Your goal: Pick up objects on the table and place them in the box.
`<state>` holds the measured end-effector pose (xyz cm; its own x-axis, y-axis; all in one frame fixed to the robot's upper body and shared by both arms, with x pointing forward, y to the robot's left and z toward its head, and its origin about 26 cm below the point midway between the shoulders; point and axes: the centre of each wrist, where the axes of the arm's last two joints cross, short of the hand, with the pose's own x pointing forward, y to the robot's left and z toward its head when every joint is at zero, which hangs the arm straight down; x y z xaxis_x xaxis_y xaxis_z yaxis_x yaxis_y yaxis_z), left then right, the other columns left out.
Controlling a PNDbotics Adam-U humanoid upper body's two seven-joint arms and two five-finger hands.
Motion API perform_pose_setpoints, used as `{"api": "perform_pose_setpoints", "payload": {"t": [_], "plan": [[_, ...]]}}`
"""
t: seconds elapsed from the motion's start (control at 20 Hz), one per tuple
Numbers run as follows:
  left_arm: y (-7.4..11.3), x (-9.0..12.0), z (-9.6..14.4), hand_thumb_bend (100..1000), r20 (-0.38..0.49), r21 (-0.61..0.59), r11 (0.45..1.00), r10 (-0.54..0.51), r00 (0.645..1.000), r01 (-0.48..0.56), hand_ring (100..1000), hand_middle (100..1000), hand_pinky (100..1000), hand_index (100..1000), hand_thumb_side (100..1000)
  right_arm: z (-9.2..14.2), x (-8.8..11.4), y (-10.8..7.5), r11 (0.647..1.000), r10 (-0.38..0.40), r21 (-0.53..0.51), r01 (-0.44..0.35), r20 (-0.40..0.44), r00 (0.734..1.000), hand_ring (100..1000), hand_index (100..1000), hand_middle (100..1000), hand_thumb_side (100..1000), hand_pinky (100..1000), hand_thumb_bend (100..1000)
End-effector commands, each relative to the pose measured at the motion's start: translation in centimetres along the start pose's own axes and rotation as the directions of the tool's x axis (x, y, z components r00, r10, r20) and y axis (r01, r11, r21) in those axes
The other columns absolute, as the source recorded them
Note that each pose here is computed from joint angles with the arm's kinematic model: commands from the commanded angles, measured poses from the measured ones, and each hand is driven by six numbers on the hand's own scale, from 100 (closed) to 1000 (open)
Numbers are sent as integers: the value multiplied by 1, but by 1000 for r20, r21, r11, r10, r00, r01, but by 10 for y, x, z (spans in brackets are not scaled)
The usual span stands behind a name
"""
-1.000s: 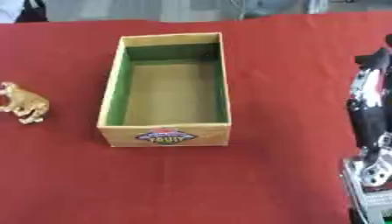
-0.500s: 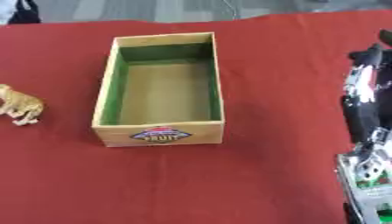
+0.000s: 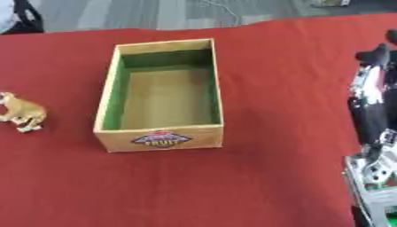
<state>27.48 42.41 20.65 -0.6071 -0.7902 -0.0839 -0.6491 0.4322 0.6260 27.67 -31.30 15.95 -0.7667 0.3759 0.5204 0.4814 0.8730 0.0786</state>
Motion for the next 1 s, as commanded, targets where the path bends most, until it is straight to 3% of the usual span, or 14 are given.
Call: {"api": "perform_pose_setpoints", "payload": {"t": [0.05,0.25,0.5,1.0], "plan": [[17,-19,-15,100,96,-168,976,-121,988,136,823,765,809,923,294,-7,3,-5,1000,1,9,-2,26,1000,569,748,419,416,874,100],[24,-42,-19,100,182,-361,900,-187,965,243,840,772,824,922,281,-7,3,-6,1000,3,13,-3,25,1000,569,748,418,418,873,100],[32,-73,-18,100,214,-515,814,-183,960,270,853,789,835,945,272,-5,3,-5,1000,4,21,-4,27,1000,569,748,416,421,874,100],[37,-107,-55,100,246,-608,716,-240,939,342,906,844,863,988,294,-1,3,2,999,1,47,-2,30,1000,568,749,409,433,876,100]]}}
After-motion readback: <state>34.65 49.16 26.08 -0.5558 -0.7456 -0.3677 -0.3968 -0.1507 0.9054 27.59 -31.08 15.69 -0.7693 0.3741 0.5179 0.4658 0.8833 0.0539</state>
